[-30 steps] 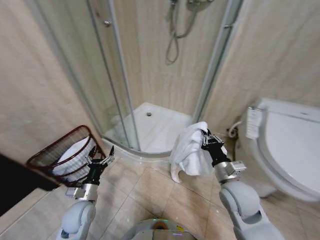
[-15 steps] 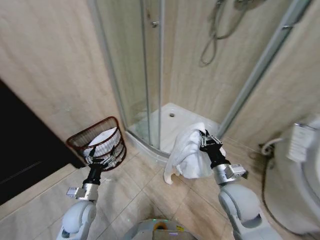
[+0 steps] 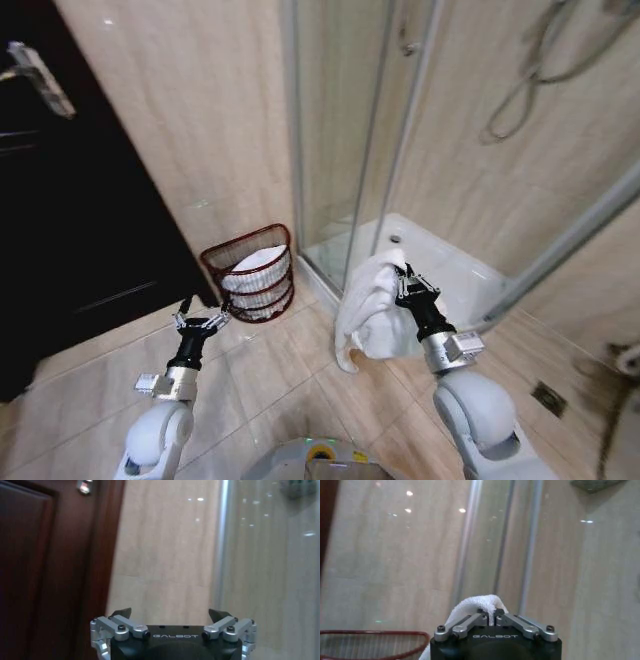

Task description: Discard the used towel into the hamper.

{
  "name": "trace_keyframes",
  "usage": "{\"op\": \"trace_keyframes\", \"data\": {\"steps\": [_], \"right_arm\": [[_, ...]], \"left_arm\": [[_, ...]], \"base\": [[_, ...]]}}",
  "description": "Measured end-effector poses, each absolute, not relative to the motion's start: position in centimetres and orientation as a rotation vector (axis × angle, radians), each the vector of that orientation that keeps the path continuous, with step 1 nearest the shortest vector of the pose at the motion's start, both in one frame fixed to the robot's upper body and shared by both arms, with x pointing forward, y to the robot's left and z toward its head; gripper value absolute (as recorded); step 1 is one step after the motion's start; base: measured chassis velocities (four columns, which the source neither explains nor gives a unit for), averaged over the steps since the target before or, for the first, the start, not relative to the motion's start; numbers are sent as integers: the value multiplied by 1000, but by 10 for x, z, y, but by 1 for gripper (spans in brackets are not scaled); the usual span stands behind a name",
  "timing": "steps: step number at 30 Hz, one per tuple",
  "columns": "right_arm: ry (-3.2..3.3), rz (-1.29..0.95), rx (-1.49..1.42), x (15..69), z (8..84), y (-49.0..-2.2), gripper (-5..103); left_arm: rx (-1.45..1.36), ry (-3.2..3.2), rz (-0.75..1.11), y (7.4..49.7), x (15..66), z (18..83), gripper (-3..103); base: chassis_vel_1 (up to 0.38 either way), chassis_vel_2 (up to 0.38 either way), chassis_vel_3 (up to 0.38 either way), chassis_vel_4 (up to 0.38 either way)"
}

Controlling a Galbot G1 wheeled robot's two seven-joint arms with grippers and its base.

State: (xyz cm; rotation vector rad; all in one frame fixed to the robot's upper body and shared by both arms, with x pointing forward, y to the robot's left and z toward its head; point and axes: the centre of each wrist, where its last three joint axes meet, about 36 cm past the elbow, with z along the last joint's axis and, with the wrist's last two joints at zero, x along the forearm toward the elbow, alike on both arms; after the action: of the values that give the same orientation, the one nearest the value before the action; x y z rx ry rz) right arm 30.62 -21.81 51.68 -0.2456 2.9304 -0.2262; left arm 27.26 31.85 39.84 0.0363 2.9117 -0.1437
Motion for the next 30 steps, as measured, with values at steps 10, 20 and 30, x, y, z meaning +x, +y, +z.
{"op": "trace_keyframes", "data": {"steps": [10, 20, 30], "right_arm": [[2934, -228, -241, 307, 516, -219, 4], [2929, -225, -234, 307, 516, -220, 4], [2926, -224, -229, 308, 515, -220, 4]], "left_arm": [[33, 2911, -147, 318, 272, 398, 100], [-56, 2896, -153, 319, 280, 398, 100], [-168, 2918, -164, 320, 285, 399, 100]], "base": [[127, 126, 132, 130], [121, 110, 116, 111], [8, 13, 15, 10]]}}
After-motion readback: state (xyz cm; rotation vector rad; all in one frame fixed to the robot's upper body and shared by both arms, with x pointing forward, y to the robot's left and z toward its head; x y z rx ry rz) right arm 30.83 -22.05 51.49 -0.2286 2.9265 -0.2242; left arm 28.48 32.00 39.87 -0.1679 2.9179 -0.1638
